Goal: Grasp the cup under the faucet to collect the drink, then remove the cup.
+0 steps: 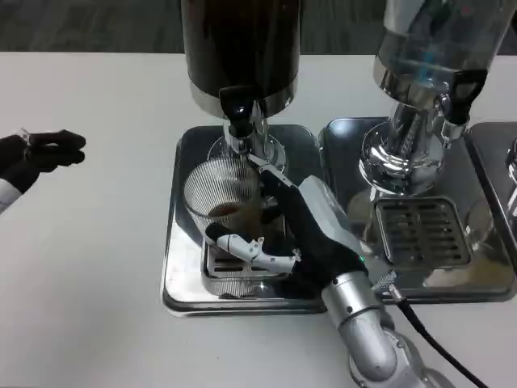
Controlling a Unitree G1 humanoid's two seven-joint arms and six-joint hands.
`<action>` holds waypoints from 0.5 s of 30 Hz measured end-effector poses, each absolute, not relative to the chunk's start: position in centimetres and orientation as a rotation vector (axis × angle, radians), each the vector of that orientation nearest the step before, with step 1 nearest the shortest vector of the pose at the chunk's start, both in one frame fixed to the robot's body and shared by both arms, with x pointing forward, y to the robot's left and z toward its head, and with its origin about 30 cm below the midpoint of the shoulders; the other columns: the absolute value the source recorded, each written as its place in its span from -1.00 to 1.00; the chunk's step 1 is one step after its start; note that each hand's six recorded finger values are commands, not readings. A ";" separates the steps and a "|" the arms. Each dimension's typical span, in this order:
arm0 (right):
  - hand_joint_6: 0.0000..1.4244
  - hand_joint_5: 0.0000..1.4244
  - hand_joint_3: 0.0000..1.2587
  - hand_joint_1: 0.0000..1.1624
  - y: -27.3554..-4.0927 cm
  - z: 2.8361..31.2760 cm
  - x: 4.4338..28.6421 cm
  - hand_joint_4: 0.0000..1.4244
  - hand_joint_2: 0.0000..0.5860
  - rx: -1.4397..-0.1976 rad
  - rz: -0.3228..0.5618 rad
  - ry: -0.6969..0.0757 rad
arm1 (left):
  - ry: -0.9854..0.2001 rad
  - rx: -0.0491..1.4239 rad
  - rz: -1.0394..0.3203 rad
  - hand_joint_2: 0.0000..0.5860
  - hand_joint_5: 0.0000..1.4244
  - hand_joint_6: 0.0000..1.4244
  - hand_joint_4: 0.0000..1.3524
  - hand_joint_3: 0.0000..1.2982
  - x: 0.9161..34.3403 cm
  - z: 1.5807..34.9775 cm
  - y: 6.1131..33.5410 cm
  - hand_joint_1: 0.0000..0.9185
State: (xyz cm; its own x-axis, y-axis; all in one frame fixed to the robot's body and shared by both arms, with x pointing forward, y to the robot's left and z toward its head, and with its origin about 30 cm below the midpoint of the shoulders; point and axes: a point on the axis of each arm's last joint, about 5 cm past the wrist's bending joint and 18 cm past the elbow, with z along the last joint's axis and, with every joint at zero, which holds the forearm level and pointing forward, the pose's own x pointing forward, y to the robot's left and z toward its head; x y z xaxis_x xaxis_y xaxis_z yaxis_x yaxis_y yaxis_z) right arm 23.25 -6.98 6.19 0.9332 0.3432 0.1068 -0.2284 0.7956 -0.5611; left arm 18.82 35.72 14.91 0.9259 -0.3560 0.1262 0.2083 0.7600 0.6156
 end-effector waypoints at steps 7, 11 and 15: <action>-0.01 -0.43 -0.64 0.08 -6.9 6.1 23.2 -0.60 -0.32 -0.581 0.292 -0.218 | -0.236 0.647 -0.316 -0.44 -0.59 -0.60 -0.48 -0.44 18.8 14.9 35.7 -1.00; 0.07 -0.38 -0.61 0.08 -6.9 6.1 23.2 -0.56 -0.32 -0.580 0.287 -0.219 | -0.236 0.647 -0.316 -0.42 -0.59 -0.60 -0.48 -0.45 18.8 14.9 35.7 -1.00; 0.16 -0.32 -0.59 0.09 -6.9 6.1 23.2 -0.52 -0.31 -0.581 0.277 -0.222 | -0.236 0.648 -0.316 -0.41 -0.59 -0.60 -0.48 -0.46 18.8 15.0 35.7 -1.00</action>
